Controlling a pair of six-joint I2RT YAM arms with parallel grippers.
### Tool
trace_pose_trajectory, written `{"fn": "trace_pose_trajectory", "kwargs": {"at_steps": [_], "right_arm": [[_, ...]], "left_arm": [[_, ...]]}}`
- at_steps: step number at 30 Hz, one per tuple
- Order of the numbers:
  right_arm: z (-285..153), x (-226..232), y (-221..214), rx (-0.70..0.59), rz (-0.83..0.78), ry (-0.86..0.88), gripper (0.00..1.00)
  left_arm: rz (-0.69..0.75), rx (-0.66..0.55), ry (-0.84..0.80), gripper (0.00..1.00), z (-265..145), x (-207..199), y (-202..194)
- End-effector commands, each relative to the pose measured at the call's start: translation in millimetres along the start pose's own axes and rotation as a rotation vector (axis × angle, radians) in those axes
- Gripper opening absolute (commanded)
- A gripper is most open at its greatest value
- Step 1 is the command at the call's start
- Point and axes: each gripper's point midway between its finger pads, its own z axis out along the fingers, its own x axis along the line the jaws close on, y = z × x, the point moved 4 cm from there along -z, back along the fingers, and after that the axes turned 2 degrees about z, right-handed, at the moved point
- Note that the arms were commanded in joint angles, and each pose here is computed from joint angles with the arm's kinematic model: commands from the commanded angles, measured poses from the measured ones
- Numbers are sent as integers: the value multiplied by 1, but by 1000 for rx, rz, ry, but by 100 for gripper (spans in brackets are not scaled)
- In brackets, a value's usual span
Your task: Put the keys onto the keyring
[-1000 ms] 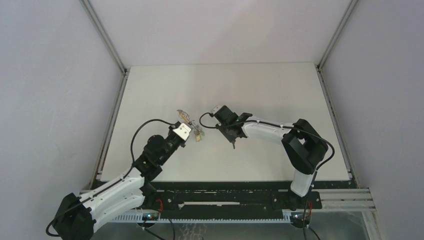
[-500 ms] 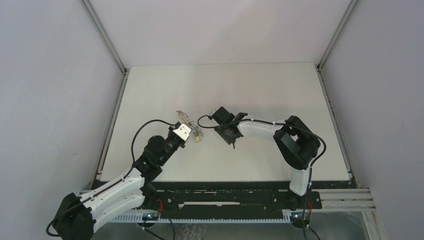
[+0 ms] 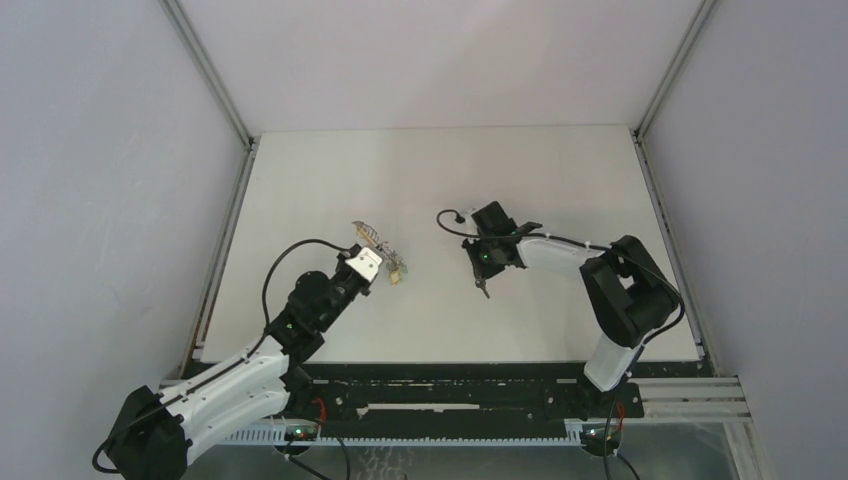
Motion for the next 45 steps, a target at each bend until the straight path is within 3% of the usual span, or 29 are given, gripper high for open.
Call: {"fn": "trace_pose_trajectory", "kwargs": {"at_steps": [1, 11, 16, 32, 45], "right_arm": [[-16, 11, 5, -94, 108, 211, 5], [-24, 0, -1, -113, 167, 244, 1], [-23, 1, -3, -92, 153, 226, 13], [-32, 7, 5, -53, 52, 68, 30], [-30, 14, 6, 97, -42, -84, 26]], "left_arm": [[-24, -93, 31, 0, 0, 6, 18], [-26, -92, 19, 0, 1, 5, 18], [-27, -89, 15, 0, 2, 4, 17], [-29, -88, 10, 0, 3, 3, 17], [-28, -89, 17, 0, 2, 4, 17]]}}
